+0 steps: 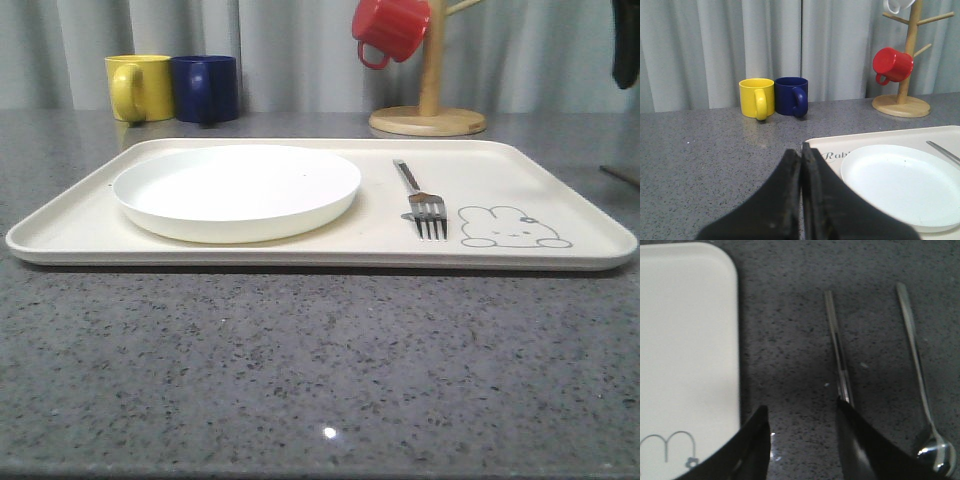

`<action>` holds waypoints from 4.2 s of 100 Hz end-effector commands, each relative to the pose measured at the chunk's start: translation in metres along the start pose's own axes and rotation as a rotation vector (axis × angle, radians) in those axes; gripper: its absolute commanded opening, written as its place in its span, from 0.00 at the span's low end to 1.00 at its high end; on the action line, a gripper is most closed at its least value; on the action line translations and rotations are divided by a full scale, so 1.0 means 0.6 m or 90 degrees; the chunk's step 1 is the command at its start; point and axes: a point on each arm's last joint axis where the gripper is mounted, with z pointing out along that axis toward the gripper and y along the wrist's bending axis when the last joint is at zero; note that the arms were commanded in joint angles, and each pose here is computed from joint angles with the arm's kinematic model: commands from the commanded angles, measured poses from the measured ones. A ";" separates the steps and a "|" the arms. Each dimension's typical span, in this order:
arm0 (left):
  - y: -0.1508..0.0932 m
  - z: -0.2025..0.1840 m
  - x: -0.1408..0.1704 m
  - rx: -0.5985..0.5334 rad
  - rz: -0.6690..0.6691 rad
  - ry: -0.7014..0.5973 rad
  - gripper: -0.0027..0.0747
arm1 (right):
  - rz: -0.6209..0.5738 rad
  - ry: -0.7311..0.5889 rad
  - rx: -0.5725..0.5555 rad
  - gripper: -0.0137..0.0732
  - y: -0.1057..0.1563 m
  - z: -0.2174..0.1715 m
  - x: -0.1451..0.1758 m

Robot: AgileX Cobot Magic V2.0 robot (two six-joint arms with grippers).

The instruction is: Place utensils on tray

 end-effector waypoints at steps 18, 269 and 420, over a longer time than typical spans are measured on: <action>0.003 -0.001 -0.025 -0.014 -0.002 -0.054 0.01 | 0.019 -0.044 -0.035 0.54 -0.073 0.011 -0.013; 0.003 -0.001 -0.025 -0.014 -0.002 -0.054 0.01 | 0.029 0.016 -0.155 0.15 0.171 0.089 0.020; 0.003 -0.001 -0.025 -0.014 -0.002 -0.054 0.01 | -0.028 0.038 0.036 0.58 -0.180 0.055 -0.036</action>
